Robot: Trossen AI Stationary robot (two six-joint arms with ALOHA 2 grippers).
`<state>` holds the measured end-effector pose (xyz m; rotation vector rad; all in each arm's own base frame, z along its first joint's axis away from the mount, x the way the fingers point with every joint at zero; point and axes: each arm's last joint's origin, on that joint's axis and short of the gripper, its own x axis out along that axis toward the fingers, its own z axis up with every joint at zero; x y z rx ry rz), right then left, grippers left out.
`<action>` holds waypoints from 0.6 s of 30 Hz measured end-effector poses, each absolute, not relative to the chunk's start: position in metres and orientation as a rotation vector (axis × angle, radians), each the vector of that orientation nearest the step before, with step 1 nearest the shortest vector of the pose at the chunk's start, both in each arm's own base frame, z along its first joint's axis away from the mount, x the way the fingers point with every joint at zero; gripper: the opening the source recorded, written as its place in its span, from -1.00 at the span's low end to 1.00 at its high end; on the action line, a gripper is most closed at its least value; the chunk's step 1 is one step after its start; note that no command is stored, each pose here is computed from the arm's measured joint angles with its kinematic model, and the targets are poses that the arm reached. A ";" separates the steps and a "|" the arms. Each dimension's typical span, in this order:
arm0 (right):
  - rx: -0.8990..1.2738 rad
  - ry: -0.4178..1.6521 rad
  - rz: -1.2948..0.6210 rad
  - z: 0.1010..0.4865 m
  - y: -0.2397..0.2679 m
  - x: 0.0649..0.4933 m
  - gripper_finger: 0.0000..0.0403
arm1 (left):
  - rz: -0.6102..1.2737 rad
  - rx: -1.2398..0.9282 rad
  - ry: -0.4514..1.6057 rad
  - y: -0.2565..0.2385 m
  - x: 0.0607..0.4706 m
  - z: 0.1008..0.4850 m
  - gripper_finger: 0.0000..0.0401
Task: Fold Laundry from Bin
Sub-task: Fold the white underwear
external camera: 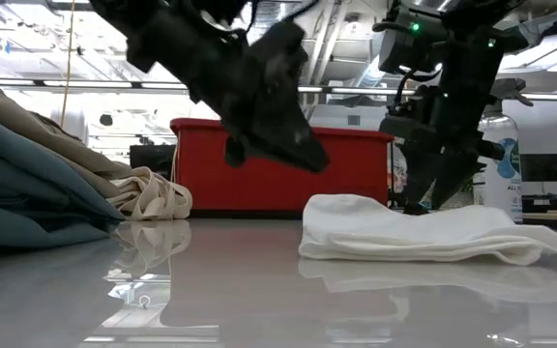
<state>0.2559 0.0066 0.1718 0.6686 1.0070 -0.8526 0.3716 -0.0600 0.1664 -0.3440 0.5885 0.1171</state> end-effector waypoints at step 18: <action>0.658 1.026 -0.843 0.172 0.011 0.254 0.21 | 0.167 -0.029 0.645 -0.063 0.378 0.136 -0.68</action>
